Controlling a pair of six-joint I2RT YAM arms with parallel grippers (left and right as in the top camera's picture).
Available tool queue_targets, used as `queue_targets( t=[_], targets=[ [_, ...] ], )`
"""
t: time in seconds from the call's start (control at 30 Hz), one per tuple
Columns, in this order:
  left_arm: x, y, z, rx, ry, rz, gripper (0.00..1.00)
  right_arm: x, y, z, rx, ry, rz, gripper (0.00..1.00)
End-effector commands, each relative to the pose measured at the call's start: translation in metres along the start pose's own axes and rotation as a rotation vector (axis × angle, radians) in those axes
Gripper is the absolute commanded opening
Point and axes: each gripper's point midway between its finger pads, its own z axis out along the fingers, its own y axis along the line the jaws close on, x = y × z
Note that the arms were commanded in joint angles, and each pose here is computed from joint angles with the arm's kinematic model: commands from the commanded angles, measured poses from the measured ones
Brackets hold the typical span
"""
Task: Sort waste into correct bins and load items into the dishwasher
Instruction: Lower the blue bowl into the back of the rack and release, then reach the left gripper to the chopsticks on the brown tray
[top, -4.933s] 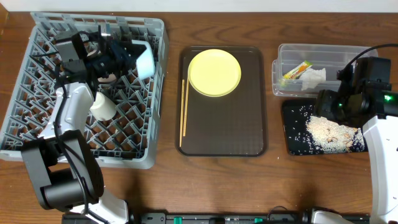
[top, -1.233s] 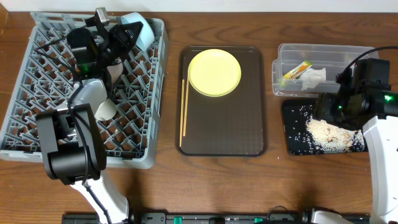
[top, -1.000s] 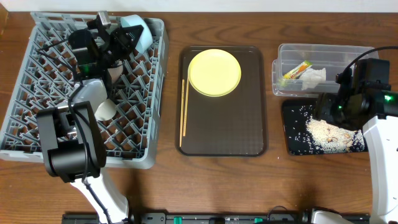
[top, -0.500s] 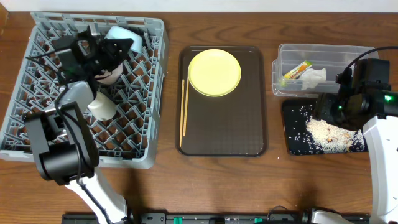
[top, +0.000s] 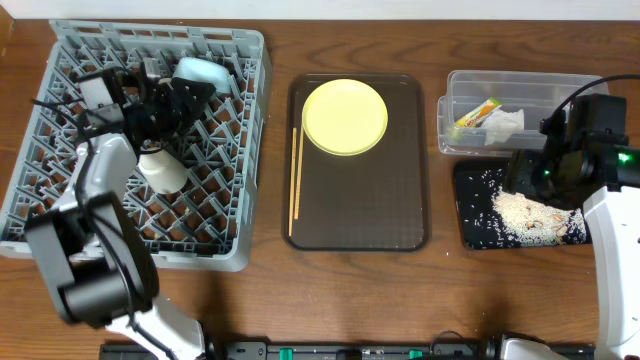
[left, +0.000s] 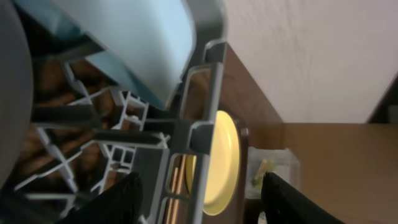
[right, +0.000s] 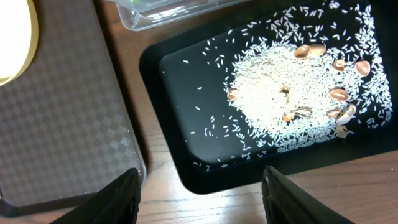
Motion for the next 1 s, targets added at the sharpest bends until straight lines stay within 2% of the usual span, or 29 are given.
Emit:
queue_targets(
  t=[0.0,0.17,0.33,0.43,0.57,0.67,0.7,0.77,0.97],
  targets=[
    [-0.003,-0.013,-0.022,-0.106,-0.06,0.146,0.66,-0.002,-0.002,-0.004,-0.004,-0.018,0.013,0.61],
    [0.018,-0.043,-0.034,-0.193,-0.058,0.223,0.84,-0.002,-0.002,-0.004,-0.004,-0.018,0.013,0.61],
    [0.065,-0.054,-0.018,-0.434,-0.008,0.367,0.88,-0.002,-0.002,-0.004,-0.004,-0.019,0.013,0.62],
    [0.11,-0.055,-0.002,-0.549,0.093,0.445,0.91,-0.002,-0.002,-0.004,-0.004,-0.019,0.013,0.64],
    [0.17,-0.062,0.013,-0.639,0.214,0.58,0.92,-0.004,-0.002,-0.004,-0.005,-0.025,0.012,0.66],
    [0.2,-0.063,0.022,-0.671,0.229,0.576,0.92,-0.004,-0.002,-0.004,-0.005,-0.027,0.012,0.67],
    [0.209,-0.059,0.027,-0.703,0.226,0.572,0.89,-0.004,-0.002,-0.004,-0.005,-0.027,0.012,0.67],
    [0.214,-0.052,0.033,-0.748,0.217,0.565,0.8,-0.004,-0.002,-0.004,-0.005,-0.026,0.012,0.67],
    [0.237,-0.013,0.079,-0.807,0.276,0.542,0.78,-0.003,-0.002,-0.004,-0.004,-0.022,0.013,0.67]
  ],
)
